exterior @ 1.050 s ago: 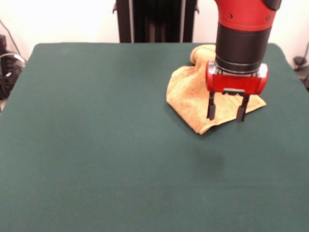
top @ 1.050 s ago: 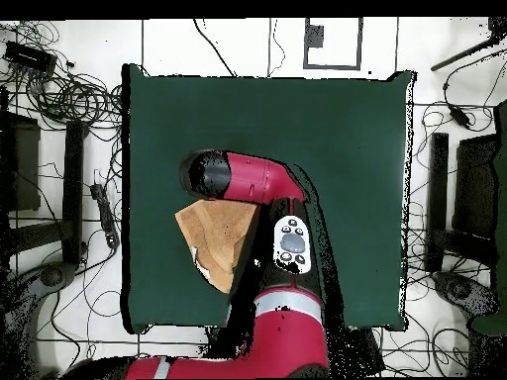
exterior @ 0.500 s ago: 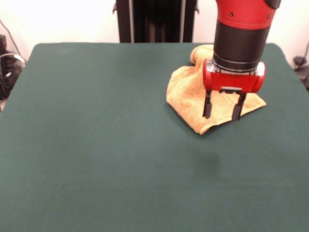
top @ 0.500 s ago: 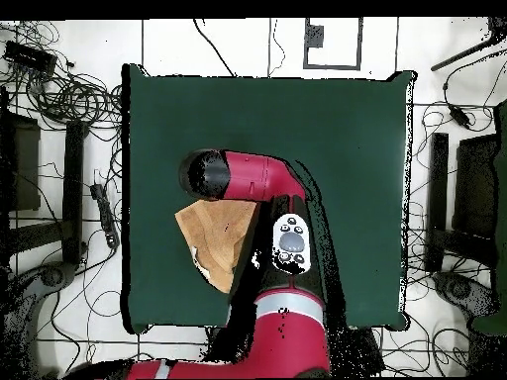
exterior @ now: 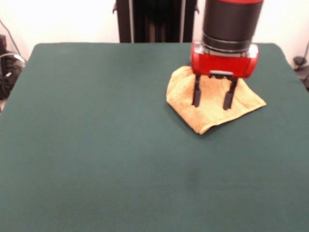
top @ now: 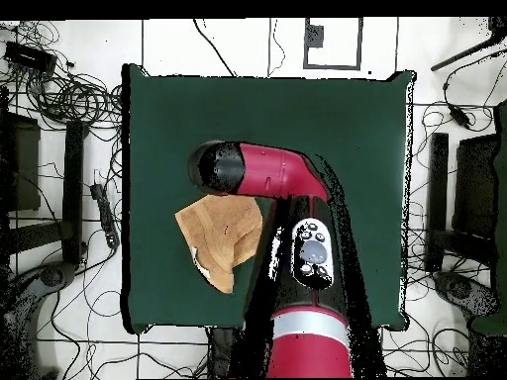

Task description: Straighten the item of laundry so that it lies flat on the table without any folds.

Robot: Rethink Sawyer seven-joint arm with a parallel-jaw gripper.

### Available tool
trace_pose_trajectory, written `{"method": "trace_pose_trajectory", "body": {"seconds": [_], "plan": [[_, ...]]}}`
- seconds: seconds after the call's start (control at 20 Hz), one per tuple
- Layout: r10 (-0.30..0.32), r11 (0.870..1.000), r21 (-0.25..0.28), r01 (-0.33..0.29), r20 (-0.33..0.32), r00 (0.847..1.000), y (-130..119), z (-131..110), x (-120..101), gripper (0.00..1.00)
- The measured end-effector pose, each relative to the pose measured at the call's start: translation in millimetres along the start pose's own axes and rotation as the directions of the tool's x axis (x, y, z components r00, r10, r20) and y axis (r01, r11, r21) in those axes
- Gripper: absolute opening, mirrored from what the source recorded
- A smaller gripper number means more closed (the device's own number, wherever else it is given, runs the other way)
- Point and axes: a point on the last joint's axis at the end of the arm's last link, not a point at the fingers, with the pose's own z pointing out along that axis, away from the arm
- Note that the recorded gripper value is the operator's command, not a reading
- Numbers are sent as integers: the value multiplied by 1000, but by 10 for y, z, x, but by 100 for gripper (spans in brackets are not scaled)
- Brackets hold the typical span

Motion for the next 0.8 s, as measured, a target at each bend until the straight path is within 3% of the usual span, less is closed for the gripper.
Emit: {"method": "trace_pose_trajectory", "body": {"seconds": [0.45,0.8], "plan": [[28,999,28,-29,52,998,-575,-233,-241,100],[10,999,52,-12,52,999,-718,-215,-217,100]]}}
